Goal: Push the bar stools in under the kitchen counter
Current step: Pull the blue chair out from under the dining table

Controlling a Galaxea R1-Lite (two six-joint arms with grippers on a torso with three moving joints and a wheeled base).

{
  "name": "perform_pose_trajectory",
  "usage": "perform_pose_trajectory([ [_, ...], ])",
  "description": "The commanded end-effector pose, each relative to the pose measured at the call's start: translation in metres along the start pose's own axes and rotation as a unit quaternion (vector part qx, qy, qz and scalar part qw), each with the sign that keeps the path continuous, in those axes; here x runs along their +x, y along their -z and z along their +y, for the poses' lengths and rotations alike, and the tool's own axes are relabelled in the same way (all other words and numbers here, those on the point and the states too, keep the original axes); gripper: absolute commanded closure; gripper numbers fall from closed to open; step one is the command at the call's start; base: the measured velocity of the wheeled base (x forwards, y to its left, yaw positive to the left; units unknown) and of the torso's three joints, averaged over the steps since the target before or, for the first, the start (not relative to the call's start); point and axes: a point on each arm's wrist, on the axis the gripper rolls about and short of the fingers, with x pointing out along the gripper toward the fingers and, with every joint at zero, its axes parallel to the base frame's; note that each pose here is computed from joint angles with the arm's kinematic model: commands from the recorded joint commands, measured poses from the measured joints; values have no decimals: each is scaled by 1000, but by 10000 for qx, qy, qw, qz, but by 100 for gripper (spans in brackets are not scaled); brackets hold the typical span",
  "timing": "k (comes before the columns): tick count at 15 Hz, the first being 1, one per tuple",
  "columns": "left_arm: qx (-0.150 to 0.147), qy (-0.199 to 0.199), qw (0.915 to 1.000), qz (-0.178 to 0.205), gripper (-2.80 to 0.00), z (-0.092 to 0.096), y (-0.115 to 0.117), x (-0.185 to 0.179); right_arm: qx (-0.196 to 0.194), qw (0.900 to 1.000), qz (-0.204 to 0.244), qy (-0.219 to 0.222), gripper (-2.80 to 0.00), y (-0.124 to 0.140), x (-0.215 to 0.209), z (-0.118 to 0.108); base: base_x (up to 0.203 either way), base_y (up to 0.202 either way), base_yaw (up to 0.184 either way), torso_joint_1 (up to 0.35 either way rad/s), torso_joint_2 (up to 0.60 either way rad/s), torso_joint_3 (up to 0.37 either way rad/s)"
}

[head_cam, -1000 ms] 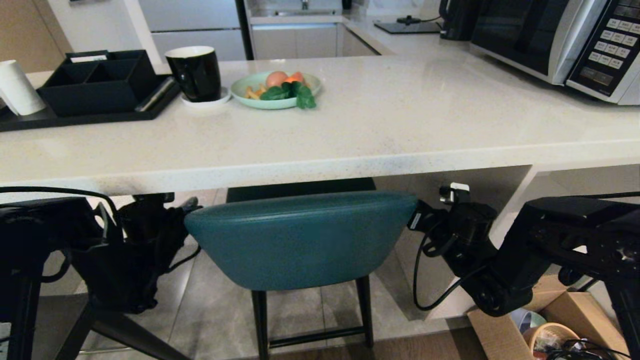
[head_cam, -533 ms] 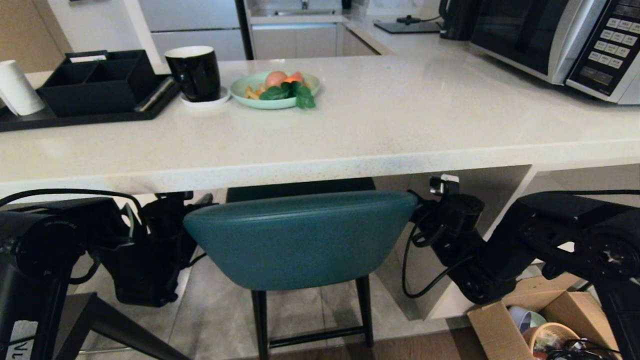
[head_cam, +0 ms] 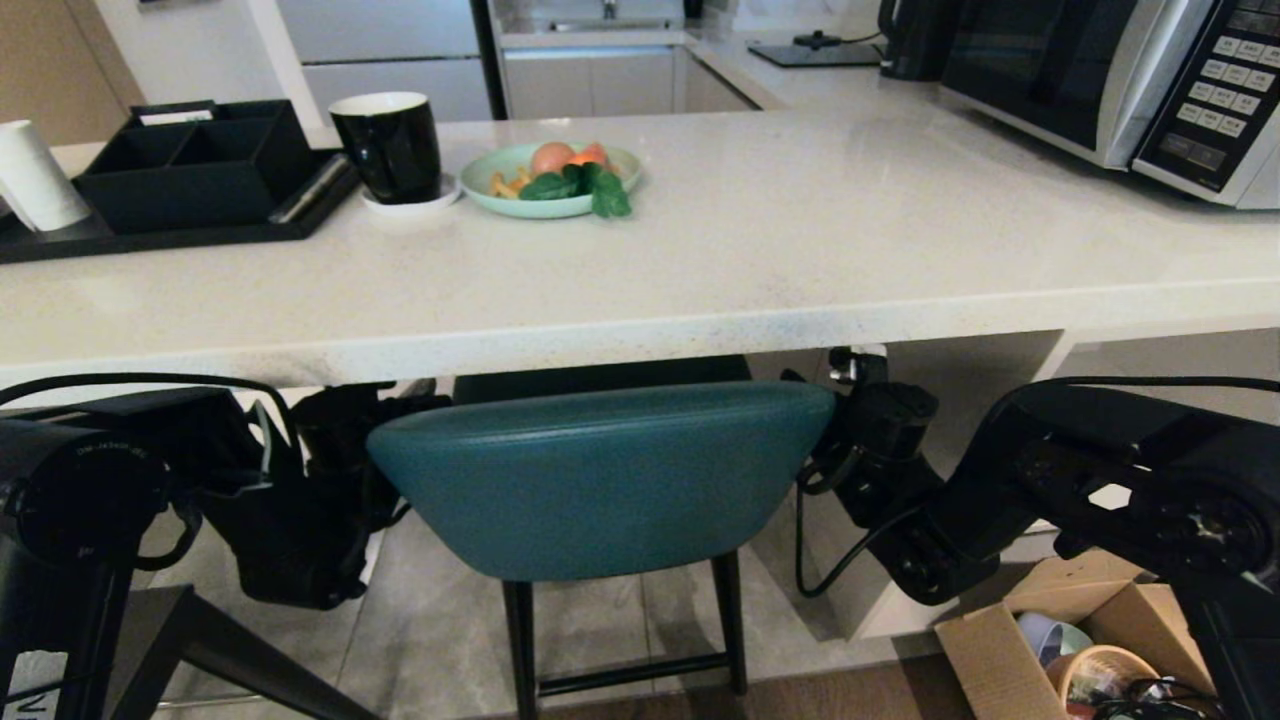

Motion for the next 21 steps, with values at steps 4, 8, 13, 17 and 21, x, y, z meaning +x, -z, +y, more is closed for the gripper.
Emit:
perform_pose_trajectory([
  [4, 22, 47, 9998, 187, 0, 0, 1, -14, 5, 9994, 168, -293, 0, -7, -27, 26, 0, 0, 0, 0, 0, 0],
  [8, 55, 104, 9989, 456, 0, -3, 6, -29, -177, 9991, 245, -286, 0, -5, -46, 23, 0, 0, 0, 0, 0, 0],
  [13, 62, 196, 9983, 541, 0, -9, 4, -40, -289, 9983, 429, -253, 0, -11, -68, 26, 0, 0, 0, 0, 0, 0],
  [17, -4, 433, 9960, 783, 0, -29, -1, -70, -309, 9981, 474, -231, 0, -6, -66, 25, 0, 0, 0, 0, 0, 0],
  [21, 17, 284, 9962, 820, 0, -33, 0, -75, -310, 9980, 498, -220, 0, -4, -66, 25, 0, 0, 0, 0, 0, 0],
])
